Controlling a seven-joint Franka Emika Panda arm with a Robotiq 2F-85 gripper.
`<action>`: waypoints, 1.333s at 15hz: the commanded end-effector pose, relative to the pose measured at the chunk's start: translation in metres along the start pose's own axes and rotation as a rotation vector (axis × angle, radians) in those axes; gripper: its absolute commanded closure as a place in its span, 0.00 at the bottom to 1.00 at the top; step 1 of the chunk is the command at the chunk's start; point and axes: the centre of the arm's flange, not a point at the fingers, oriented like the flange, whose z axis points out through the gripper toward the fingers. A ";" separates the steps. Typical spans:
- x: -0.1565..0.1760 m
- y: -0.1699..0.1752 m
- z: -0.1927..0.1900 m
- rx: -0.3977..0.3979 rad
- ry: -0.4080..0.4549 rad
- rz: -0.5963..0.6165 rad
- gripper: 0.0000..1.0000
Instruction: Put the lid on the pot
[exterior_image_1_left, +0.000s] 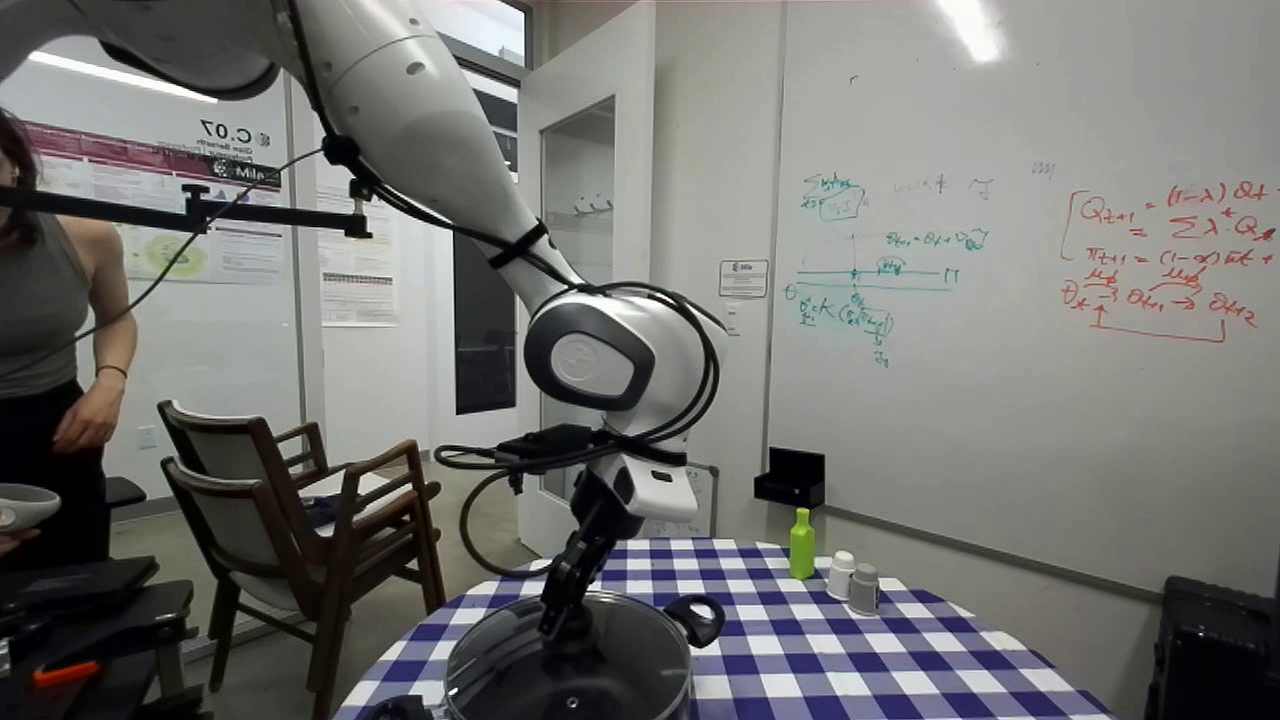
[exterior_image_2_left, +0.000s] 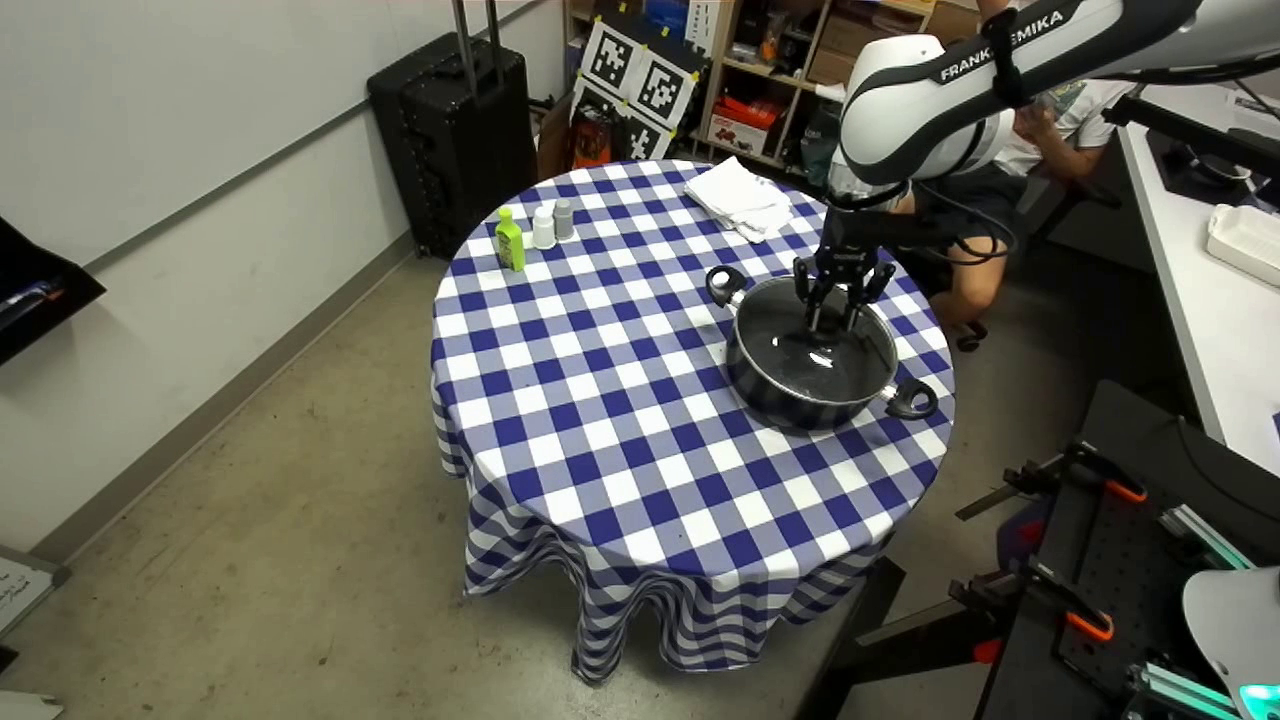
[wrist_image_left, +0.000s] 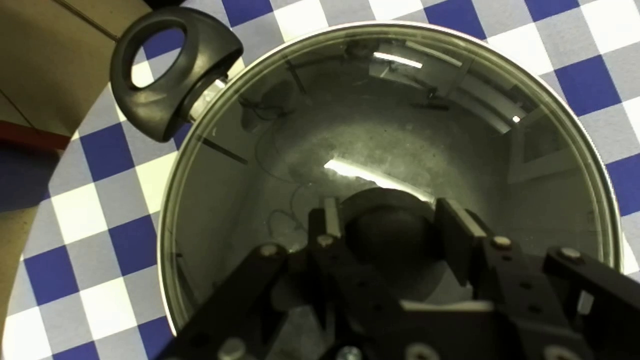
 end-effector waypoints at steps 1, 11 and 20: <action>-0.003 -0.005 -0.007 0.000 -0.007 -0.002 0.25; -0.087 -0.029 -0.040 0.124 0.042 -0.075 0.00; -0.228 -0.031 -0.112 0.115 0.200 -0.288 0.00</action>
